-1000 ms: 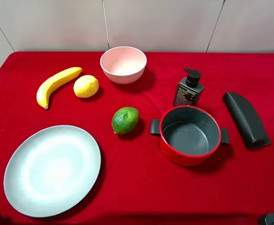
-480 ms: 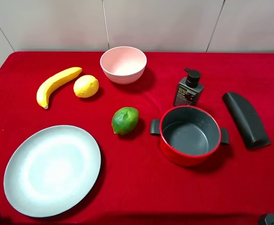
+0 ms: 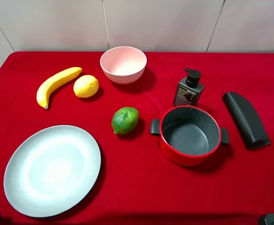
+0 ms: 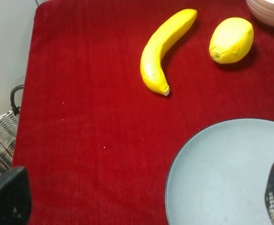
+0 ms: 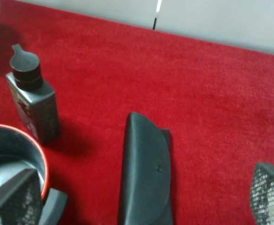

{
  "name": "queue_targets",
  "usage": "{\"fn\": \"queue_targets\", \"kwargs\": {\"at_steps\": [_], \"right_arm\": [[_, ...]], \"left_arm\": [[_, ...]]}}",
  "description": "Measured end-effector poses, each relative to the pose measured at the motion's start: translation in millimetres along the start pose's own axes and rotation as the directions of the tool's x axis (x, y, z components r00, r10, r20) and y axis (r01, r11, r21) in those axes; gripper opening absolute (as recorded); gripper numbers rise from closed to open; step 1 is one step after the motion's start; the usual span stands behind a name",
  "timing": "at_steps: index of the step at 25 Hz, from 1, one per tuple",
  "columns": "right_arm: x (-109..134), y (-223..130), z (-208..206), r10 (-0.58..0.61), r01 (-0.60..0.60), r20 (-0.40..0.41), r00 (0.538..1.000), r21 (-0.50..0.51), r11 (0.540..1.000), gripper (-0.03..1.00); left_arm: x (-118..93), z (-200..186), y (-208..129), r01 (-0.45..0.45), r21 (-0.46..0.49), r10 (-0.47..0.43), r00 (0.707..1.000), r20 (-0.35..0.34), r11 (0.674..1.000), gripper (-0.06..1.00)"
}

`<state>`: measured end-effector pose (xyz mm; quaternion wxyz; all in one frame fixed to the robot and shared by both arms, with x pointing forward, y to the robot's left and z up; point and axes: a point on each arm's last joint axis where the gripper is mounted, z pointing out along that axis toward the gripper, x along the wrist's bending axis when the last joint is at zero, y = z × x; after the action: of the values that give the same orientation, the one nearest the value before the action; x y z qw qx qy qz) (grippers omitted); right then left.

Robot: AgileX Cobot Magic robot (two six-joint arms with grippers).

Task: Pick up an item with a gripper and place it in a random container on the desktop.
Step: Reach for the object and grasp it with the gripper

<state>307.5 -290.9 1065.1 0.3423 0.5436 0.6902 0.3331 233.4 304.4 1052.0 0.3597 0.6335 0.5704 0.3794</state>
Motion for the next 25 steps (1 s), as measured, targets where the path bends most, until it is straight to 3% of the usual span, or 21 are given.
{"fn": "queue_targets", "kwargs": {"at_steps": [14, 25], "right_arm": [[-7, 18, 63, 0.000, 0.002, -0.016, 1.000, 0.130, 0.991, 0.69], [11, 25, 105, -0.065, 0.084, -0.123, 0.990, 0.158, 0.984, 0.69]], "left_arm": [[0, 0, 0, 0.000, 0.000, 0.000, 1.000, 0.000, 1.000, 0.99], [0, 0, 0, 0.000, 0.000, 0.000, 1.000, 0.000, 1.000, 0.99]]}}
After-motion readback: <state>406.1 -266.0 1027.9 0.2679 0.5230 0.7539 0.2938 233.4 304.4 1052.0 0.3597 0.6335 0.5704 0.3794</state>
